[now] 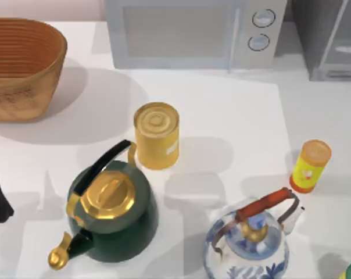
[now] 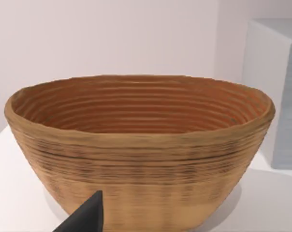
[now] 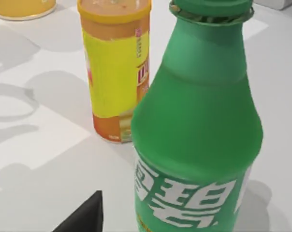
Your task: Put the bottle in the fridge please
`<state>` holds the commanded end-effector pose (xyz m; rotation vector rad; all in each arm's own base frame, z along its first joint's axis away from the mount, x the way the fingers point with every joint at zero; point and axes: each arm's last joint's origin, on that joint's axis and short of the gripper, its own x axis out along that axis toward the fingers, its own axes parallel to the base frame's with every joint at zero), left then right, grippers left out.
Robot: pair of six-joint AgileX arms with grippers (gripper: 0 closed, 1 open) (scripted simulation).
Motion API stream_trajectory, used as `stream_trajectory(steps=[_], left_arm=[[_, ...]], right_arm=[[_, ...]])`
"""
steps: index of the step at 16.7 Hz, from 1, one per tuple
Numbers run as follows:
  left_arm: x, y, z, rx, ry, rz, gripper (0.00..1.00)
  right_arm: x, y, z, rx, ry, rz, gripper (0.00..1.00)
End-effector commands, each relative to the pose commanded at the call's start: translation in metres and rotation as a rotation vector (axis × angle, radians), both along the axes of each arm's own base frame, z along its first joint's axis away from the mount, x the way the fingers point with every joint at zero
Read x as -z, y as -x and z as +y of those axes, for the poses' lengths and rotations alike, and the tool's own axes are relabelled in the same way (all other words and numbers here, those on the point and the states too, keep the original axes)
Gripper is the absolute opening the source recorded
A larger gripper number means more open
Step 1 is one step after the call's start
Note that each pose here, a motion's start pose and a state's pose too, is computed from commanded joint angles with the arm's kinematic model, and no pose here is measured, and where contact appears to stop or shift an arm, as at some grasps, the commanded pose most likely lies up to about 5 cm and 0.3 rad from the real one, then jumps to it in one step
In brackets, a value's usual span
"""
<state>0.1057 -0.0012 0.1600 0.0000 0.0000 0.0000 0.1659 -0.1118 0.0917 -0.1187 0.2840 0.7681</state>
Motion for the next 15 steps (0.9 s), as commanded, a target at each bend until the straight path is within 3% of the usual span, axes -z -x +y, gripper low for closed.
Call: stream_trajectory(steps=[15], left_arm=[[0.0,0.0,0.0,0.0,0.0,0.0,1.0]], right_arm=[[0.016,-0.02,0.038,-0.002,-0.003,0.0,1.0]])
